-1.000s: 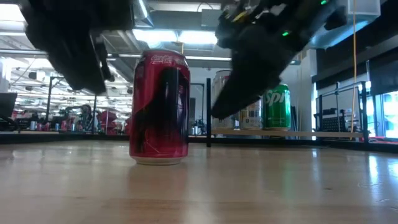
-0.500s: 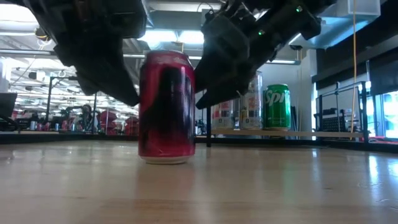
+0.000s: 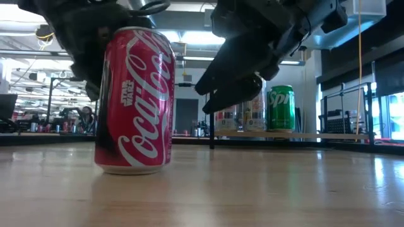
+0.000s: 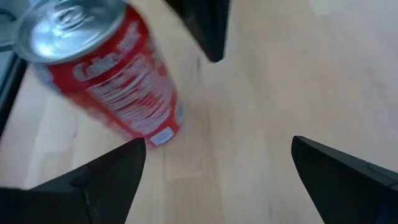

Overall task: Place canned beverage on shelf
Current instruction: Put the top red-white soda can on the shelf

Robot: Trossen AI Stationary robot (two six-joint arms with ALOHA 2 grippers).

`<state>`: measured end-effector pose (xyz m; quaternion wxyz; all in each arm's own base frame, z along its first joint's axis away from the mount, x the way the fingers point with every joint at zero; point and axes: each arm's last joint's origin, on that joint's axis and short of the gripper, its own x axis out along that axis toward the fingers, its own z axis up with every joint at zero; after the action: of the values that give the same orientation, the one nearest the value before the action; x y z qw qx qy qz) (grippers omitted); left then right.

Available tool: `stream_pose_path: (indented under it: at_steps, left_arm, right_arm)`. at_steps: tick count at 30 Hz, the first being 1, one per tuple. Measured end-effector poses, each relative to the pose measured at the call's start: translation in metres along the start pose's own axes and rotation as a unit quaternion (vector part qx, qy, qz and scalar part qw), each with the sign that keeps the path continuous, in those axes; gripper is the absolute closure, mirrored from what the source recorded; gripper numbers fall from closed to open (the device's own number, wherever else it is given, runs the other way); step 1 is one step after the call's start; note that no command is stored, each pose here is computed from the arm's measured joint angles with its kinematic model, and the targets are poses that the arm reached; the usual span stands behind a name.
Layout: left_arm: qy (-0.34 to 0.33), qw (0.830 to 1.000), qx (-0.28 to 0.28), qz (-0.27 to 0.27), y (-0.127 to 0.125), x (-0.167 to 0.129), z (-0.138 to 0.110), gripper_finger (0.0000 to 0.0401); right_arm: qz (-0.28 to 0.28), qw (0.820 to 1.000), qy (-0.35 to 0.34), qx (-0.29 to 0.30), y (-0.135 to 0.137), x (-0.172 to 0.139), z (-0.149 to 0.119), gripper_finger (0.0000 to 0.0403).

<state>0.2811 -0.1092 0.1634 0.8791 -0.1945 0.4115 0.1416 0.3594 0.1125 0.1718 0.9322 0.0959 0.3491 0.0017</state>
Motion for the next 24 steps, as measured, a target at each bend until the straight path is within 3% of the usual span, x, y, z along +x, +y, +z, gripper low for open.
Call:
stream_pose_path:
  at_steps: [7, 13, 18, 24]
  left_arm:
    - [0.054, 0.998, 0.029, -0.026, 0.002, -0.026, -0.004, 0.0398]
    - [0.025, 0.997, 0.051, -0.043, 0.0, -0.07, -0.007, 0.0398]
    - [0.014, 0.997, 0.049, -0.062, -0.003, -0.087, -0.01, 0.0398]
    - [0.022, 0.996, 0.046, -0.072, -0.006, -0.089, -0.014, 0.0398]
  right_arm:
    - [0.088, 0.996, -0.004, 0.009, 0.012, -0.02, 0.015, 0.001]
    - [0.135, 0.984, -0.112, 0.021, 0.03, -0.029, 0.041, 0.001]
    - [0.11, 0.98, -0.167, -0.005, 0.033, -0.017, 0.042, 0.001]
    - [0.113, 0.979, -0.169, -0.007, 0.032, 0.008, 0.03, 0.001]
